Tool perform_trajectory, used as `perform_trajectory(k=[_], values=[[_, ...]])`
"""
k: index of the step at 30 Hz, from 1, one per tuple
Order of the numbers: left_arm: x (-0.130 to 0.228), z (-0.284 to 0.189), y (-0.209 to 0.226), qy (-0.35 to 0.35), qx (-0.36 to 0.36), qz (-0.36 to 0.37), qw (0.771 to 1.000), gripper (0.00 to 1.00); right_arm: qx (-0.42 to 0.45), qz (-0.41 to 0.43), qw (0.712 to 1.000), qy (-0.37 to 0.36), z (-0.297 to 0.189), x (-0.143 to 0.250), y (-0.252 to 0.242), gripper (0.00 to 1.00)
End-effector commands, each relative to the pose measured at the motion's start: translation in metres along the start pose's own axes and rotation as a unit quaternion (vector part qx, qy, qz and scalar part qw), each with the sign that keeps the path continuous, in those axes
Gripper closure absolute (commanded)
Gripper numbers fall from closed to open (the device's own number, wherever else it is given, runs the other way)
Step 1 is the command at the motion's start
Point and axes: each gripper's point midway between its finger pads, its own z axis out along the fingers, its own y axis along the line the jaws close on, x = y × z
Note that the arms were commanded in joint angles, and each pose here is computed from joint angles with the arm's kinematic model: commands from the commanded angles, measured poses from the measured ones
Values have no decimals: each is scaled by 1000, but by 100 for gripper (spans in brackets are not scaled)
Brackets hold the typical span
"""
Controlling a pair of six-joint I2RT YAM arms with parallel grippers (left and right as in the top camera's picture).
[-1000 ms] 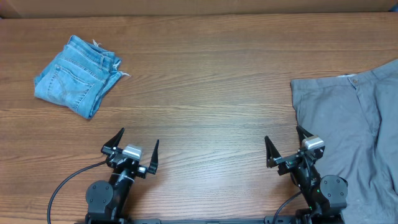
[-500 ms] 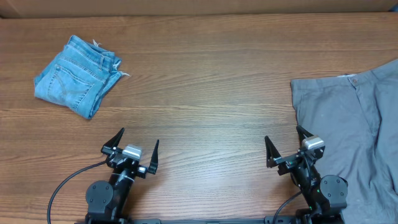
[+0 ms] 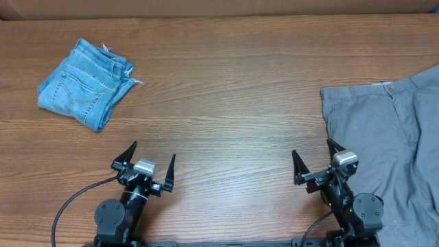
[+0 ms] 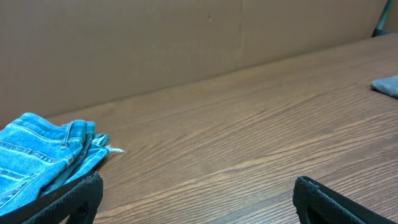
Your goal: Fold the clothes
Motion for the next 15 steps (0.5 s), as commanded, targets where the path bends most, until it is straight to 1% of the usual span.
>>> perform_trajectory(k=[1,11,15], values=[[0,0,-4,-5,11,-10,1000,0,-3,0,1000,-7,-1,-3,1,0],[-1,0,-5,-6,12,-10,1000,0,-11,4,1000,-10,-1,-5,4,0],[-17,-3,-12,-27,35,-10,999,0,-37,65,996,-54,-6,-36,14,0]])
